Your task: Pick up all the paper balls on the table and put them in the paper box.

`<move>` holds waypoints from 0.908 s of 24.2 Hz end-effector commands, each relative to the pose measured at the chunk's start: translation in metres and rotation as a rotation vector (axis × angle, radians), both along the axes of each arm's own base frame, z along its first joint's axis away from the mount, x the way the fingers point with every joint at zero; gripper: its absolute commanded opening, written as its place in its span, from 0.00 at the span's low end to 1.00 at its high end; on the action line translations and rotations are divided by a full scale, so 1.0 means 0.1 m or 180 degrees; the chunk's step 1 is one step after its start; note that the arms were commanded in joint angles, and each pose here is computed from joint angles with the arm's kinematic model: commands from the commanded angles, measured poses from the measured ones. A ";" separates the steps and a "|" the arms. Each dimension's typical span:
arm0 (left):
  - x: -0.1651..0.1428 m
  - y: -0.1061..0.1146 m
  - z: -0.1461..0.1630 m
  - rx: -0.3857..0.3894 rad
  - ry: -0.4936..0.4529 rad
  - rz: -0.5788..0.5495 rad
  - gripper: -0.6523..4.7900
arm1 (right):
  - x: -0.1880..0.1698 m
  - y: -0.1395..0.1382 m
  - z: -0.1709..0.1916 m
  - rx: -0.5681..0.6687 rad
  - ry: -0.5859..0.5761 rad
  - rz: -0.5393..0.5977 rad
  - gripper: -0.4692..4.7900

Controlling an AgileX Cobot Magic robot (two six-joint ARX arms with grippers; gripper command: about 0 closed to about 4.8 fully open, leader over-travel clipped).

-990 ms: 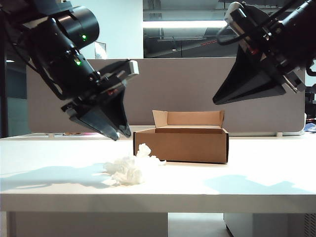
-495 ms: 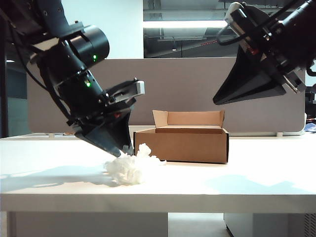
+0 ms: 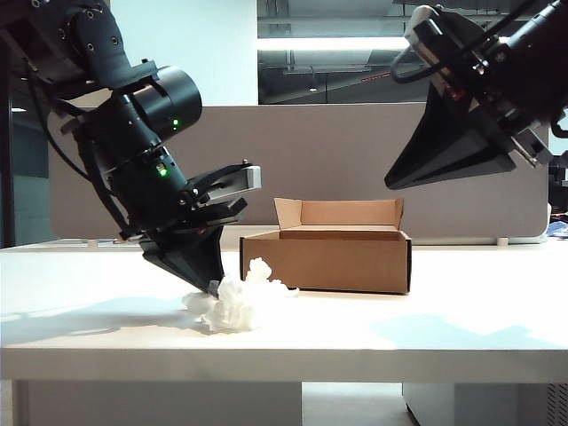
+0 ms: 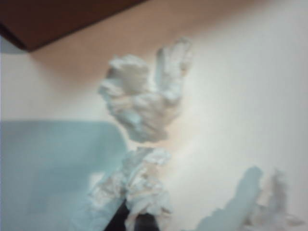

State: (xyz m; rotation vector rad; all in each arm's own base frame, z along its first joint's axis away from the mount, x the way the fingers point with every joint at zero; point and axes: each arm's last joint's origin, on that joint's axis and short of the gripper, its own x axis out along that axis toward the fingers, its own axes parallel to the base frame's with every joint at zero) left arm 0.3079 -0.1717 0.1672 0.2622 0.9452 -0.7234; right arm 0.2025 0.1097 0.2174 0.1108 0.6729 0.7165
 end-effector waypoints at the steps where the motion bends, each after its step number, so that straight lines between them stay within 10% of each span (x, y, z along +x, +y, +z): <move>1: 0.04 0.00 0.16 0.0085 -0.0276 0.0118 0.11 | 0.01 0.01 0.03 0.0013 -0.0055 0.0006 0.08; 11: 0.35 -0.17 0.91 -0.0639 -0.1508 0.0136 0.11 | 0.00 0.00 0.02 -0.0008 -0.0011 0.0006 0.08; 18: 0.62 -0.32 0.69 -0.0823 -0.1809 0.0129 0.13 | 0.00 0.00 0.02 -0.0008 -0.0011 0.0007 0.08; 22: 0.75 -0.42 0.49 -0.0765 -0.1691 0.0108 0.55 | 0.00 0.00 0.02 -0.0007 -0.0012 0.0007 0.08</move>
